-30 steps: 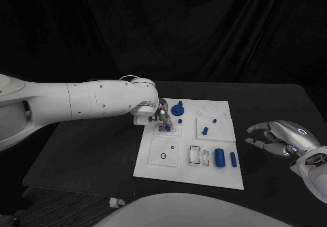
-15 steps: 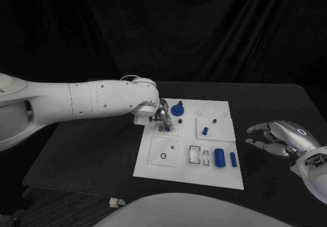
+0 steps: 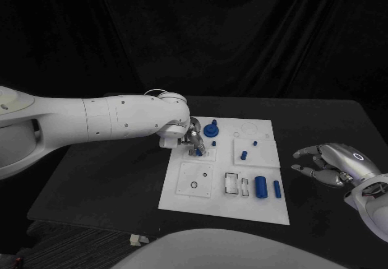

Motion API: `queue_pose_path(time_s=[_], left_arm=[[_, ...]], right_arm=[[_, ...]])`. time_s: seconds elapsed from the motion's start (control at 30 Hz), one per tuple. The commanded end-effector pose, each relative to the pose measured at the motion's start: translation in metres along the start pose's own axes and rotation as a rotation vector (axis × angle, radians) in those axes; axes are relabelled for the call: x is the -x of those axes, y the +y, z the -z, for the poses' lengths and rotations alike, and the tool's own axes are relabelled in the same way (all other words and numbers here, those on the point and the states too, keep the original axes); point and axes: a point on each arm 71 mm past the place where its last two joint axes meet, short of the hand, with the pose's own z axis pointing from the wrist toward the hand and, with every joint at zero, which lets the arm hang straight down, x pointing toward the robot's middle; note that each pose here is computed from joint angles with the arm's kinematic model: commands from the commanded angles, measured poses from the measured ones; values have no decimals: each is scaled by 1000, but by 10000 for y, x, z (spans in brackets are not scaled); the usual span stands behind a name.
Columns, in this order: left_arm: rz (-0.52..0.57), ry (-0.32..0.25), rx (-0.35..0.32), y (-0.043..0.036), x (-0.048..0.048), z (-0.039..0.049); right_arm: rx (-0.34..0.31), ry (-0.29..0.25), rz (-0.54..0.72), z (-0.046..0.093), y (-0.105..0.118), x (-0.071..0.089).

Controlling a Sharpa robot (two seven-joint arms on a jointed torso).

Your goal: Assemble the parts on the task board

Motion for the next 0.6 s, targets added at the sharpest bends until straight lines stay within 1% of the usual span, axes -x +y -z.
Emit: queue_pose_path(time_s=[0.03,0.6], left_arm=[[-10,13,-3,-12,-19,-11],[-5,12,0,-20,-43,-40]], right_arm=[[-12,-8,2,4,-6,-4],[-12,-6,2,9,-6,-8]])
